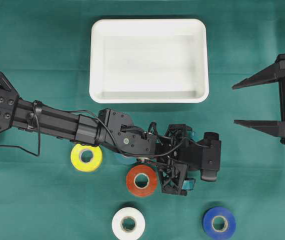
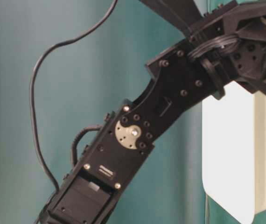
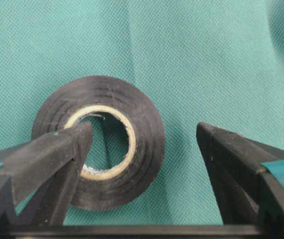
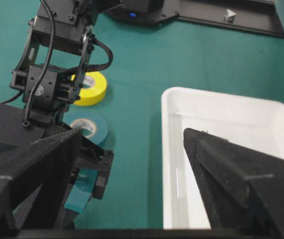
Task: Pick up the tape from a random location and place it into the white case.
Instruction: 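Lower the left gripper and pinch the black tape roll's rim, then lift the black tape with the left gripper and carry it leftward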
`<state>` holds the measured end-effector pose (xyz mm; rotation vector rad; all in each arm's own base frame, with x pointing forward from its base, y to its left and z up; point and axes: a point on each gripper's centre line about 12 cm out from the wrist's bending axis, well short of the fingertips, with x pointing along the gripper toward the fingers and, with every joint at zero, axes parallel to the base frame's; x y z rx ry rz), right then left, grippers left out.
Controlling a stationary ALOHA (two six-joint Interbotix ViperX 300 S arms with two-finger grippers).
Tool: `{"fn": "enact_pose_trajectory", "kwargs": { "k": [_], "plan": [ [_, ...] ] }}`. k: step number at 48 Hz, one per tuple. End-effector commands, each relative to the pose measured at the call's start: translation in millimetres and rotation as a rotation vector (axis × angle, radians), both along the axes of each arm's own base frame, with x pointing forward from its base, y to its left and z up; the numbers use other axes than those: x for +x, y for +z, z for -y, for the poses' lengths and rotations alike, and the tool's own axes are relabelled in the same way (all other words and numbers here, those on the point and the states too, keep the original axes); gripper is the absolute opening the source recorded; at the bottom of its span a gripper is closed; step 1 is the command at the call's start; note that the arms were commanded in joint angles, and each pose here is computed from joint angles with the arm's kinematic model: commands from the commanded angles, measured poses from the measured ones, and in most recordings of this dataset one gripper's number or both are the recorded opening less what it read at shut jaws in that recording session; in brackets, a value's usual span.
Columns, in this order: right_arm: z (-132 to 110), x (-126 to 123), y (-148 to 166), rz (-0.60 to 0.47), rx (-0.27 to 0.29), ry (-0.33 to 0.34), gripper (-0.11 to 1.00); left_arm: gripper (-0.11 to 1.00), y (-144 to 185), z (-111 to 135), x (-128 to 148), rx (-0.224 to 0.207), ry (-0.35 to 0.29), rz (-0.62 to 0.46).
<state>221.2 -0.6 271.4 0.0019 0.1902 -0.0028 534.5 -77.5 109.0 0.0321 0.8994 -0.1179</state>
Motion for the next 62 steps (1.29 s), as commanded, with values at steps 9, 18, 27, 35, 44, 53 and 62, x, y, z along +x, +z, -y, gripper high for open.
{"fn": "enact_pose_trajectory", "kwargs": {
  "k": [9,18,27,35,44,53,62],
  "plan": [
    [0.4,3.5,9.8,0.025,-0.002,-0.001,0.90,0.94,4.9,-2.5,0.4,-0.001,0.005,0.008],
    [0.4,3.5,9.8,0.025,-0.002,-0.001,0.90,0.56,0.7,1.0,-4.3,0.003,-0.003,-0.015],
    [0.3,3.4,11.1,0.031,-0.005,-0.001,0.90,0.22,-5.3,3.3,-10.6,0.011,-0.009,-0.068],
    [0.3,3.5,11.3,0.032,-0.006,0.000,0.90,0.21,-5.0,4.8,-11.4,0.013,-0.012,-0.080],
    [0.4,3.3,11.9,0.032,-0.006,0.000,0.90,0.21,-4.4,4.9,-10.9,0.012,-0.012,-0.077],
    [0.3,3.0,12.1,0.032,-0.006,0.000,0.90,0.21,0.8,6.0,-9.1,0.011,-0.013,-0.068],
    [0.3,3.0,12.1,0.032,-0.006,0.000,0.90,0.21,19.0,6.6,-10.3,0.012,-0.015,-0.076]
  ]
}}
